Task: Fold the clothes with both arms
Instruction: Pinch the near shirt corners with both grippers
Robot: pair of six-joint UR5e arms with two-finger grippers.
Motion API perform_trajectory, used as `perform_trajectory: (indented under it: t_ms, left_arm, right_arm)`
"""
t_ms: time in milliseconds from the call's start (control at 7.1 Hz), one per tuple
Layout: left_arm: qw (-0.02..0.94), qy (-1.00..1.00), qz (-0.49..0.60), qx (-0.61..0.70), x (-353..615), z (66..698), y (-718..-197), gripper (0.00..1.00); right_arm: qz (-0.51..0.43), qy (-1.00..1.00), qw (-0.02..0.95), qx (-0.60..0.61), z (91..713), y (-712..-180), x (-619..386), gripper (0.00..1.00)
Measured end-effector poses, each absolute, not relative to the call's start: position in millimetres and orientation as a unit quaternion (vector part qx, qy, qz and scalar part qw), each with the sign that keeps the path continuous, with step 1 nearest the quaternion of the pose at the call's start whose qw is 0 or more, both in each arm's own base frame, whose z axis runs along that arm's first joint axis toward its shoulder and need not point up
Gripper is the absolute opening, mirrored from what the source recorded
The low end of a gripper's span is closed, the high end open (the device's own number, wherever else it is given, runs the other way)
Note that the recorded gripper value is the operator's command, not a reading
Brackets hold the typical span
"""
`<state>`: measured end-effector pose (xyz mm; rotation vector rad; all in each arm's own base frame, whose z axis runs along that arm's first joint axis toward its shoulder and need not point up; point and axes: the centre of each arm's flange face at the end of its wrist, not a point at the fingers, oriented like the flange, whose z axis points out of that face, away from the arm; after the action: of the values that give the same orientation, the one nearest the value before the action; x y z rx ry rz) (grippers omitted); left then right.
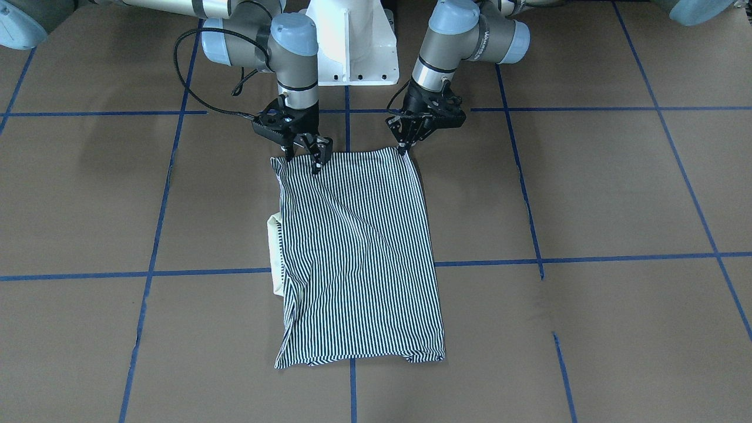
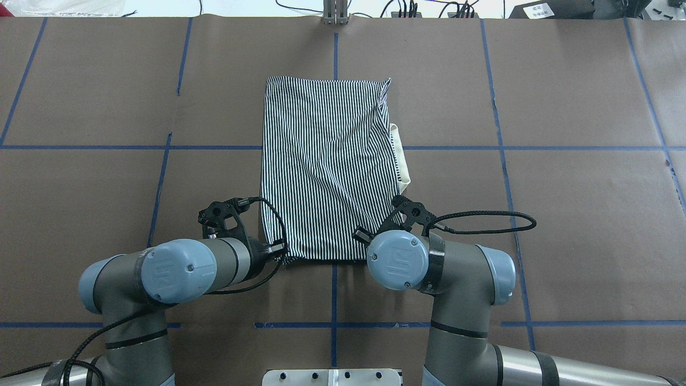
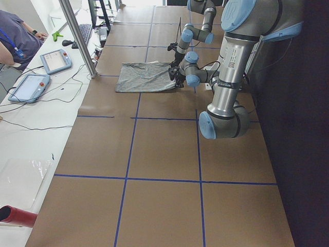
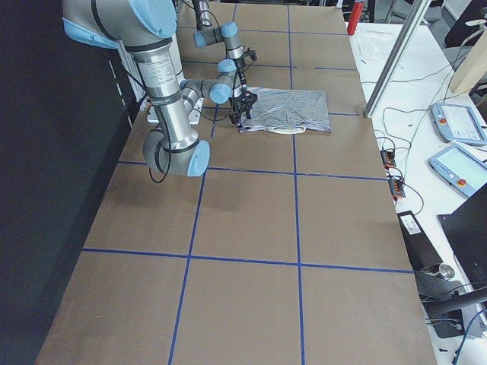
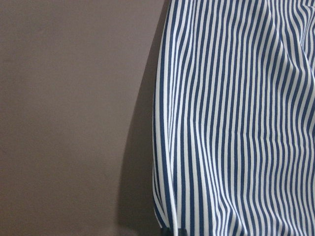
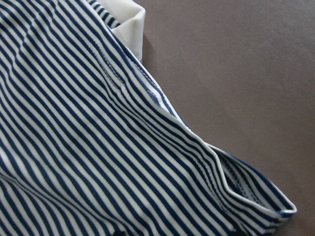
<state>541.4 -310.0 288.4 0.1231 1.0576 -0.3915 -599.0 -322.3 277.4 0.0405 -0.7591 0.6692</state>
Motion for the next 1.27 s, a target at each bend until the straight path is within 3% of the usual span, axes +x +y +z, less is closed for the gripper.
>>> perform_trajectory:
  t_ms: [1267]
  left_arm:
    - [0.843, 0.501, -0.185, 0.058, 541.4, 288.8, -310.0, 0.0]
  right_arm:
    - [0.325, -0.367, 0.871, 0.019, 271.1, -324.2, -595.6, 0.0]
